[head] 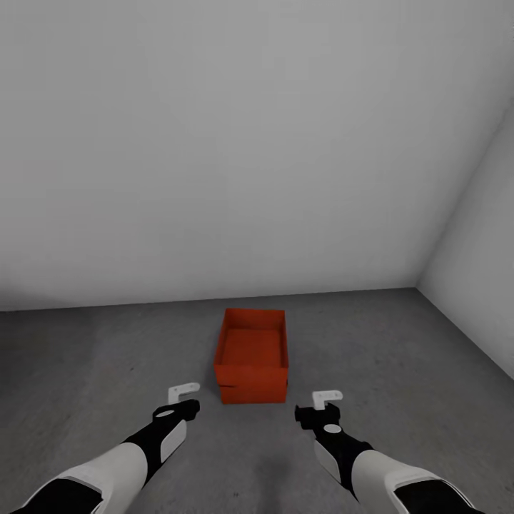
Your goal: Move the two storage containers from the living room to the garage. In the garage, place one container on the floor and stack the other container on top of it (either order is fine).
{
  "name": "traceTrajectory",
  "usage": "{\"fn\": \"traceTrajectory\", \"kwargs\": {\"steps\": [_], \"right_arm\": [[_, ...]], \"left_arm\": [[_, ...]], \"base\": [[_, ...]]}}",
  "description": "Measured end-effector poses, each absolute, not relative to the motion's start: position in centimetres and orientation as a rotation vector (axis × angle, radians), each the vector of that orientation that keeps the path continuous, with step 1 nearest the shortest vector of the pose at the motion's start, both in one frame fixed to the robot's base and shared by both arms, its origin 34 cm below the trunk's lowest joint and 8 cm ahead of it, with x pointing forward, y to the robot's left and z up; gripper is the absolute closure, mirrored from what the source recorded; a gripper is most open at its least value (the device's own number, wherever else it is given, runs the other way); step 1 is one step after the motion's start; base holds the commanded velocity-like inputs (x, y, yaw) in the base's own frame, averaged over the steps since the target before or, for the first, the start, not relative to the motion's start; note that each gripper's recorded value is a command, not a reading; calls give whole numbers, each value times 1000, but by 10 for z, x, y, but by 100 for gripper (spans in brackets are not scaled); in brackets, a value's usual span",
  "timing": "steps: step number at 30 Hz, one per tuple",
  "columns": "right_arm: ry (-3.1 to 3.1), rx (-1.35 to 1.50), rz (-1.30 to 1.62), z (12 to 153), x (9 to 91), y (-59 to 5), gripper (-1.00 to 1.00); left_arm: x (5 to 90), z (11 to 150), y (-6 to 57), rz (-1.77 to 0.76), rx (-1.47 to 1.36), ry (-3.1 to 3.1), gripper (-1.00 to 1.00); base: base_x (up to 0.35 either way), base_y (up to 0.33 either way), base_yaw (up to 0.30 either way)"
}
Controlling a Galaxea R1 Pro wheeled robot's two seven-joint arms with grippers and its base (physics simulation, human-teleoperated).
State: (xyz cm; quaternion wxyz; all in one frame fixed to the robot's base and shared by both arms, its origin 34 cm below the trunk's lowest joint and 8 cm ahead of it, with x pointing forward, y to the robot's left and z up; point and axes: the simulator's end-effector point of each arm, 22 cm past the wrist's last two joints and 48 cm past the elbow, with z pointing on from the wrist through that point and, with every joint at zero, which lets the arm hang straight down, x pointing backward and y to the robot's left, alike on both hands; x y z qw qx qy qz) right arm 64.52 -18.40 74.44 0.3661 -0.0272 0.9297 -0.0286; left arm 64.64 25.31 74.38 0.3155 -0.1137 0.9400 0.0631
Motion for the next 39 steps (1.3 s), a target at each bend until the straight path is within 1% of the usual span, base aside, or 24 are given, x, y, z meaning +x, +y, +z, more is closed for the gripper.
{"fn": "traceTrajectory", "kwargs": {"steps": [8, 12, 16, 27, 37, 39], "right_arm": [[2409, -69, -87, 739, 639, -192, -100], [2433, -73, -102, 731, 630, -200, -100], [2451, -77, -109, 726, 622, -203, -100], [2483, -89, -109, 719, 611, -202, -100], [2487, -92, -108, 718, 610, -200, -100], [2512, -93, -118, 711, 599, -205, -100]], "left_arm": [[633, 733, 263, 183, -307, 2513, -100], [589, 708, 301, 277, -323, 2604, -100], [581, 705, 319, 316, -331, 2614, -100], [542, 686, 330, 349, -340, 2663, -100], [524, 678, 331, 358, -341, 2692, -100], [516, 674, 330, 360, -341, 2703, -100]], "base": [[-1, 0, 0], [0, 0, 0], [0, 0, 0], [0, 0, 0], [0, 0, 0], [0, 0, 0]]}}
